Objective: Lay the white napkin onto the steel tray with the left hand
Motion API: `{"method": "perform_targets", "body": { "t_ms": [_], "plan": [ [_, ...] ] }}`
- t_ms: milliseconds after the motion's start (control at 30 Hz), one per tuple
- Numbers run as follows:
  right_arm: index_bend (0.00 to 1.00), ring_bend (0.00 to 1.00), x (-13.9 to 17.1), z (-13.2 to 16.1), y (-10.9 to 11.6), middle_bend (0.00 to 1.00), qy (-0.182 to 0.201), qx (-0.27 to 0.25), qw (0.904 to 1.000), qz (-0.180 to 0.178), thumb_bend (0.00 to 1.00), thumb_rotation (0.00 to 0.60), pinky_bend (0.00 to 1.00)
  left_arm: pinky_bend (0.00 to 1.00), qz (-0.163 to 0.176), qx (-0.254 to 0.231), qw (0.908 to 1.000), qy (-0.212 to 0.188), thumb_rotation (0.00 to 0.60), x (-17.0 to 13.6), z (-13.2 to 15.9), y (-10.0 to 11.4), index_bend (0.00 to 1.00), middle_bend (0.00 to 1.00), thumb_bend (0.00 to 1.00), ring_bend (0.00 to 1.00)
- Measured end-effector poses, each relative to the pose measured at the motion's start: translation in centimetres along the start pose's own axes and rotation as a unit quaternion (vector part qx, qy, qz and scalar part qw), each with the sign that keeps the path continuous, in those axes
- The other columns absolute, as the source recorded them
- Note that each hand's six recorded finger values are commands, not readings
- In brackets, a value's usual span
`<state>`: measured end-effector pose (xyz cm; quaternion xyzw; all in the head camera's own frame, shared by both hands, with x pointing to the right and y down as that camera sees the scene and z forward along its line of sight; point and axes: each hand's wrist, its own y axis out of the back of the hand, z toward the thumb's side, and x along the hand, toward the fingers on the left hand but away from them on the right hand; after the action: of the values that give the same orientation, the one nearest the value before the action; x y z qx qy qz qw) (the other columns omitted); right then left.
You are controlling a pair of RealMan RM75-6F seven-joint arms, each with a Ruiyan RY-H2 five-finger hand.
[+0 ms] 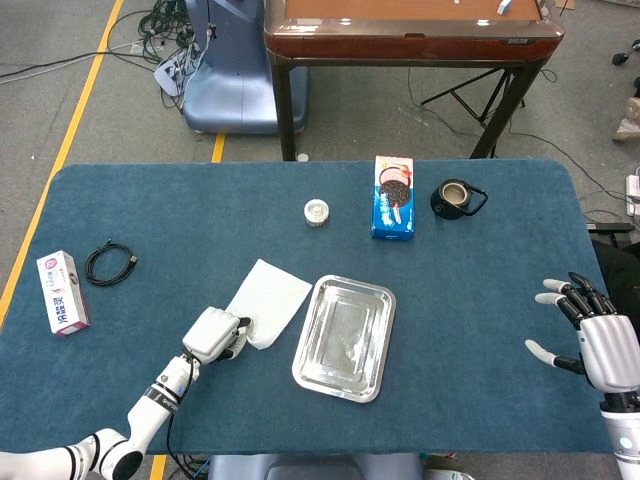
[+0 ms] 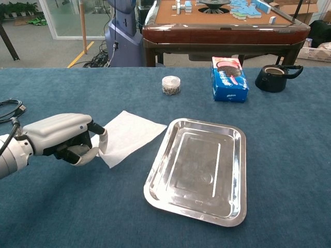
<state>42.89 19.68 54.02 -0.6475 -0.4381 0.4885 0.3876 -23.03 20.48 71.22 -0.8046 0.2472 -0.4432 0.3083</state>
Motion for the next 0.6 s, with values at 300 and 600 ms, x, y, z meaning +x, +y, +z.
{"method": "perform_targets", "body": {
  "t_ms": [300, 600],
  "plan": [
    [0.36, 0.12, 0.1, 0.3, 0.3, 0.26, 0.005, -0.004, 1.0000, -0.005, 0.03, 0.600, 0.23, 1.00, 0.014, -0.007, 0.9997, -0.017, 0.600, -0.2, 2.5, 2.0, 0.59, 1.00, 0.55, 1.00],
    [0.36, 0.12, 0.2, 0.5, 0.6, 0.26, 0.009, -0.007, 0.9999, -0.008, 0.03, 0.600, 0.23, 1.00, 0.014, 0.005, 0.9994, -0.033, 0.600, -1.0, 5.4, 2.9, 0.59, 1.00, 0.55, 1.00]
  ]
}}
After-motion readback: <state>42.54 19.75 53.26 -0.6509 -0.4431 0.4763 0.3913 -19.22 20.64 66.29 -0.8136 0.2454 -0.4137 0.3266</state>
